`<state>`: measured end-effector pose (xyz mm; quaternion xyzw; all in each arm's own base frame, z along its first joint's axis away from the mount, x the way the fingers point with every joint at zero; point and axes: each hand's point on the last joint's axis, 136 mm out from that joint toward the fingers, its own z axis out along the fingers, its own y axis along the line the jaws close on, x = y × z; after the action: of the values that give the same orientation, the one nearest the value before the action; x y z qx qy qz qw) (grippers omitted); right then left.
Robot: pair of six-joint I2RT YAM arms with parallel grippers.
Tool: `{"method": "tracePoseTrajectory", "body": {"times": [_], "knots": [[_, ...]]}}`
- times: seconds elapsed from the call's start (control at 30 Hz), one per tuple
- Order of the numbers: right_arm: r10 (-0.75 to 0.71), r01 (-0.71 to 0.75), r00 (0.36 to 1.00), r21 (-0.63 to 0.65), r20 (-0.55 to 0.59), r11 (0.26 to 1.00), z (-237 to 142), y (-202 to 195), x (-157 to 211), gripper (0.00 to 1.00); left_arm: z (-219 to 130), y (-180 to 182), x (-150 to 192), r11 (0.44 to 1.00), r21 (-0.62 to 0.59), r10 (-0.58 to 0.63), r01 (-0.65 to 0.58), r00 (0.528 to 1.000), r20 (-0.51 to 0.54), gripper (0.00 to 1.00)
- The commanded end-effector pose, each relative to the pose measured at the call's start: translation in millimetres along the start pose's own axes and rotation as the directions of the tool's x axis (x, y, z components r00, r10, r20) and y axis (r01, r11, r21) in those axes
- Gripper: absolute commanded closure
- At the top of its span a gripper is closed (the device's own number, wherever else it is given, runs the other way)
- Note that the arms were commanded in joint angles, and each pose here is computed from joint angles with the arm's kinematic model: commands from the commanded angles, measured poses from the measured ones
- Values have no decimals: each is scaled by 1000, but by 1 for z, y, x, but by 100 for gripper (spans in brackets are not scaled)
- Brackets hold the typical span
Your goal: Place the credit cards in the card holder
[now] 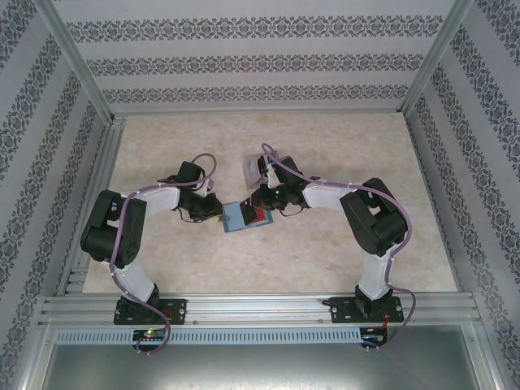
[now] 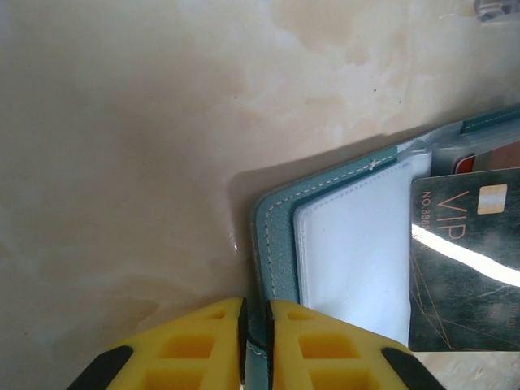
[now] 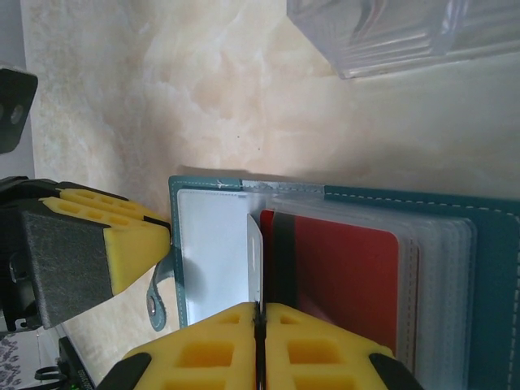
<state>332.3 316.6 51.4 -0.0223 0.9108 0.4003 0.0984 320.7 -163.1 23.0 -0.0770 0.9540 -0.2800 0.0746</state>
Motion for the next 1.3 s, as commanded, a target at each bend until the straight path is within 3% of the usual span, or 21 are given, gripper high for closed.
{"method": "tracePoseTrajectory", "body": {"times": [0.0, 0.7, 1.27], "knots": [[13, -13, 1000, 15, -4, 1000, 6, -5, 6, 89, 3, -1, 7, 1000, 10, 8, -8, 1000, -16, 84], [29, -29, 999, 5, -25, 1000, 21, -4, 8, 90, 3, -3, 8, 1000, 17, 9, -8, 1000, -18, 85], [-23, 15, 998, 145, 55, 989, 42, -5, 8, 90, 6, -9, 12, 999, 27, 18, -17, 1000, -19, 85]]}}
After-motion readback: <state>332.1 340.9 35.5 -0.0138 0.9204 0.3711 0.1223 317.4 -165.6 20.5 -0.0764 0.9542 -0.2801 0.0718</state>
